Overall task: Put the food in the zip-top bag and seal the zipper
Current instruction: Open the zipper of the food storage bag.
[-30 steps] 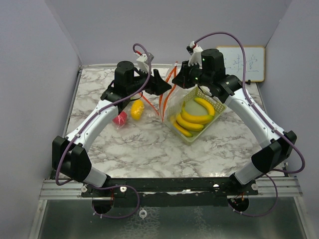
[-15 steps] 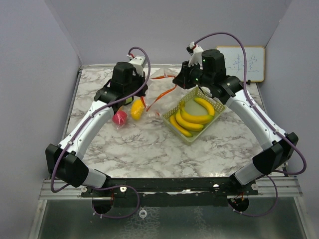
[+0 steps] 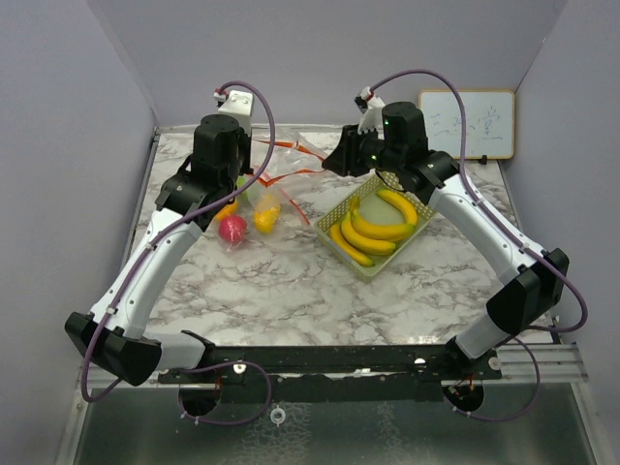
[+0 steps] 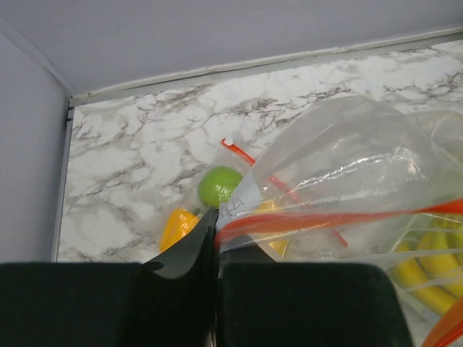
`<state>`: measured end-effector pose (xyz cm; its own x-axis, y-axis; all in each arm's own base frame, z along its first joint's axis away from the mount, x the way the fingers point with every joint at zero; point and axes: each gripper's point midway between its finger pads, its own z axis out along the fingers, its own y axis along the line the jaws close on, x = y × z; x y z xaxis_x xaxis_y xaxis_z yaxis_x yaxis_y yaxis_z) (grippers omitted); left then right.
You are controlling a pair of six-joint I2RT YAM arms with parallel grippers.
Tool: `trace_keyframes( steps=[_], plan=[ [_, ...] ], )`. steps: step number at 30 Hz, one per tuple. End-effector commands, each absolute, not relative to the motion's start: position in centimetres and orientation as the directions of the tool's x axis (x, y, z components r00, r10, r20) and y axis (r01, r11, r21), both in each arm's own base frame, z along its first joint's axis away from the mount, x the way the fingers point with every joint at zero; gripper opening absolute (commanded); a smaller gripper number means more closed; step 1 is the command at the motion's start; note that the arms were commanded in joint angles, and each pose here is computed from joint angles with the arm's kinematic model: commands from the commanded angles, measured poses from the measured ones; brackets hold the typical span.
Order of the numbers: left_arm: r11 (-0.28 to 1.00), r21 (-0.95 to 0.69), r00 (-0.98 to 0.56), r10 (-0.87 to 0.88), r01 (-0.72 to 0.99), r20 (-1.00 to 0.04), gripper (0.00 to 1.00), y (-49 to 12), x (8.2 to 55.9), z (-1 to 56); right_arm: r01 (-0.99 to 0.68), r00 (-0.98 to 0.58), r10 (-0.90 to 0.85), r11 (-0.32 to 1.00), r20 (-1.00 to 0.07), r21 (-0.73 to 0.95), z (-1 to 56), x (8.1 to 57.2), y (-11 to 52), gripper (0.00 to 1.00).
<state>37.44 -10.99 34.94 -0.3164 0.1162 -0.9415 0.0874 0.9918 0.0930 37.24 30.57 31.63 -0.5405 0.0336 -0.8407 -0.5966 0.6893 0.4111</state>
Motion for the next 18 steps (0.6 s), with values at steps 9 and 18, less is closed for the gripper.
trace_keyframes(
  steps=[9, 18],
  plan=[
    [0.978, -0.13, -0.392, -0.057, 0.162, -0.918, 0.0, -18.1, 37.9, 28.8, -0.613, -0.634, 0.023, 0.593, -0.773, 0.521, 30.1, 38.1, 36.2, 0.44],
    [0.977, -0.121, -0.393, -0.043, 0.177, -0.919, 0.0, -21.4, 40.2, 28.1, -0.464, -0.698, -0.071, 0.803, -0.712, 0.375, 24.9, 37.3, 34.0, 0.54]
  ],
)
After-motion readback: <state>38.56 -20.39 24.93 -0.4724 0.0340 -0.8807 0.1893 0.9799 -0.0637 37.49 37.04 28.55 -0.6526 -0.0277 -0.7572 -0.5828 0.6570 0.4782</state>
